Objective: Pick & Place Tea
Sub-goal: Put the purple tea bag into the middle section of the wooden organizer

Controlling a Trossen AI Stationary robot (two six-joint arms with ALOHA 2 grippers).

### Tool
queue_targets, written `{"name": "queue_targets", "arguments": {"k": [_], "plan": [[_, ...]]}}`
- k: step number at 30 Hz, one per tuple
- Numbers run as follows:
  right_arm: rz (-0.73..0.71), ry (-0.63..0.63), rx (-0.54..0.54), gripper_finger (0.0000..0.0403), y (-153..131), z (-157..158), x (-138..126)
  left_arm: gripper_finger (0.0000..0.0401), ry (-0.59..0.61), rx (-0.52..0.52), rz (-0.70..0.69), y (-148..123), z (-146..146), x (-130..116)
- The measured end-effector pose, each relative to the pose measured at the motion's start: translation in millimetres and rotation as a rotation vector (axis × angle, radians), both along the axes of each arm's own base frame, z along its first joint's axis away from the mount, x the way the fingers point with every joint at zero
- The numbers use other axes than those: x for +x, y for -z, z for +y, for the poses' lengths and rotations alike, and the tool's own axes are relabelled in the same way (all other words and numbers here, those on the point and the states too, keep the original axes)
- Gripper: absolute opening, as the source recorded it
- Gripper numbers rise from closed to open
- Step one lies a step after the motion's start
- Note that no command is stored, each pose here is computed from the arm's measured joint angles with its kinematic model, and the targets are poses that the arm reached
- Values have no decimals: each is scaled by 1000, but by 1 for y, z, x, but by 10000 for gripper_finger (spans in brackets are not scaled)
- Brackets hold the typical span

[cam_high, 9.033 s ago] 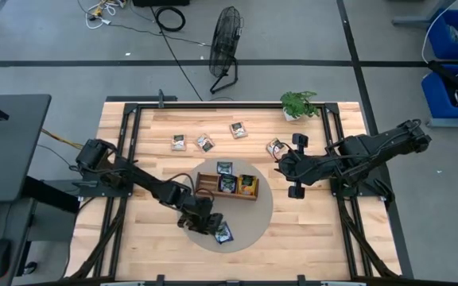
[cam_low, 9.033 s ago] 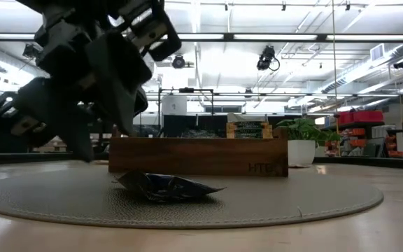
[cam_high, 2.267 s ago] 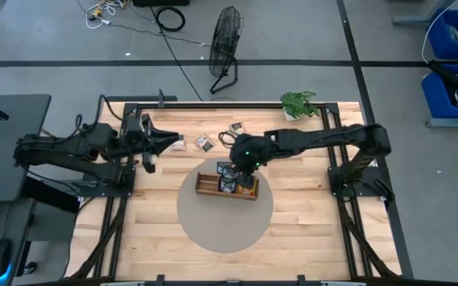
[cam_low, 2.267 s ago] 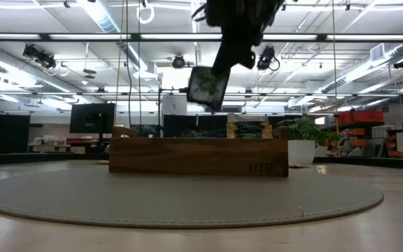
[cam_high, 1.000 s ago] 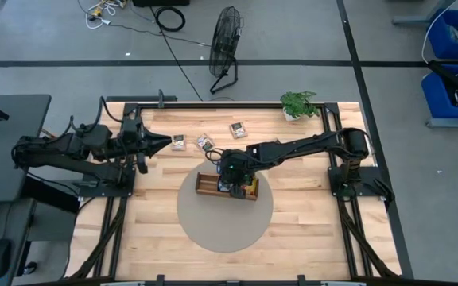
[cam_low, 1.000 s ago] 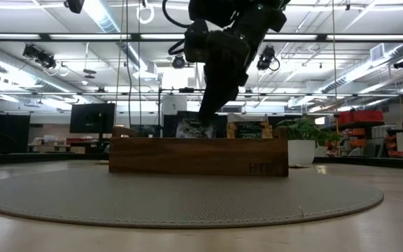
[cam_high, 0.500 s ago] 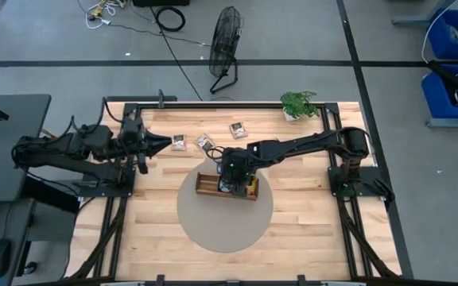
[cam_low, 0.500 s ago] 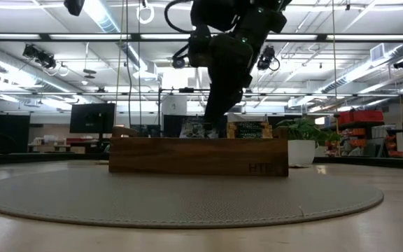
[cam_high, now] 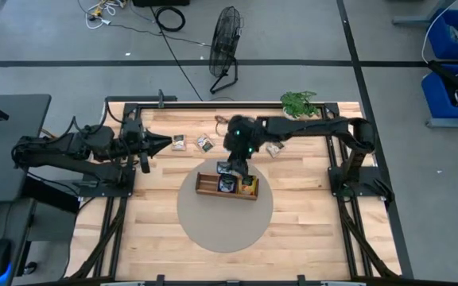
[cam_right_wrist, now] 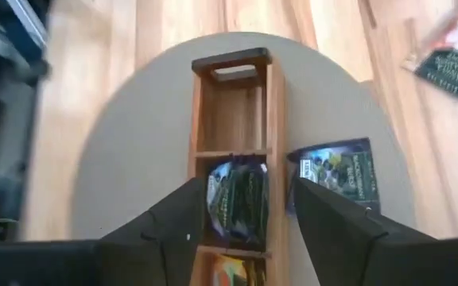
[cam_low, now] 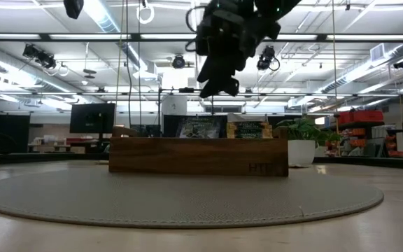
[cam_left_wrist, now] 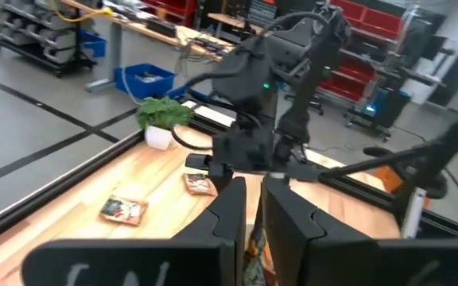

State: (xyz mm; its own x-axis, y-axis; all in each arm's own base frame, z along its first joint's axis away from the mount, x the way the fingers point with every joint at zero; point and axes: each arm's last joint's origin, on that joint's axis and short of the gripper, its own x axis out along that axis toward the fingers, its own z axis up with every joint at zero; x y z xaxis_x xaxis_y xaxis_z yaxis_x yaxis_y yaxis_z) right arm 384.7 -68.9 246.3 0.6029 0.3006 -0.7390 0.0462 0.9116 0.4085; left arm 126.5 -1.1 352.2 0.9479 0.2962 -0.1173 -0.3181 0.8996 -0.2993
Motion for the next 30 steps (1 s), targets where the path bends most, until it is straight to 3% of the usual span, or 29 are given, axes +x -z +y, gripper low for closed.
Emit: {"name": "queue_targets", "arguments": {"k": [7, 13, 25, 30], "plan": [[-7, 89, 105, 196, 6, -46, -7, 46, -79, 13, 17, 2, 2, 4], [21, 109, 268, 186, 24, -68, -8, 46, -137, -8, 20, 3, 3, 8], [265, 293, 531, 185, 86, -88, -5, 46, -215, -18, 19, 4, 12, 9], [308, 401, 521, 185, 97, -92, -2, 46, -215, -20, 18, 4, 12, 9]]}}
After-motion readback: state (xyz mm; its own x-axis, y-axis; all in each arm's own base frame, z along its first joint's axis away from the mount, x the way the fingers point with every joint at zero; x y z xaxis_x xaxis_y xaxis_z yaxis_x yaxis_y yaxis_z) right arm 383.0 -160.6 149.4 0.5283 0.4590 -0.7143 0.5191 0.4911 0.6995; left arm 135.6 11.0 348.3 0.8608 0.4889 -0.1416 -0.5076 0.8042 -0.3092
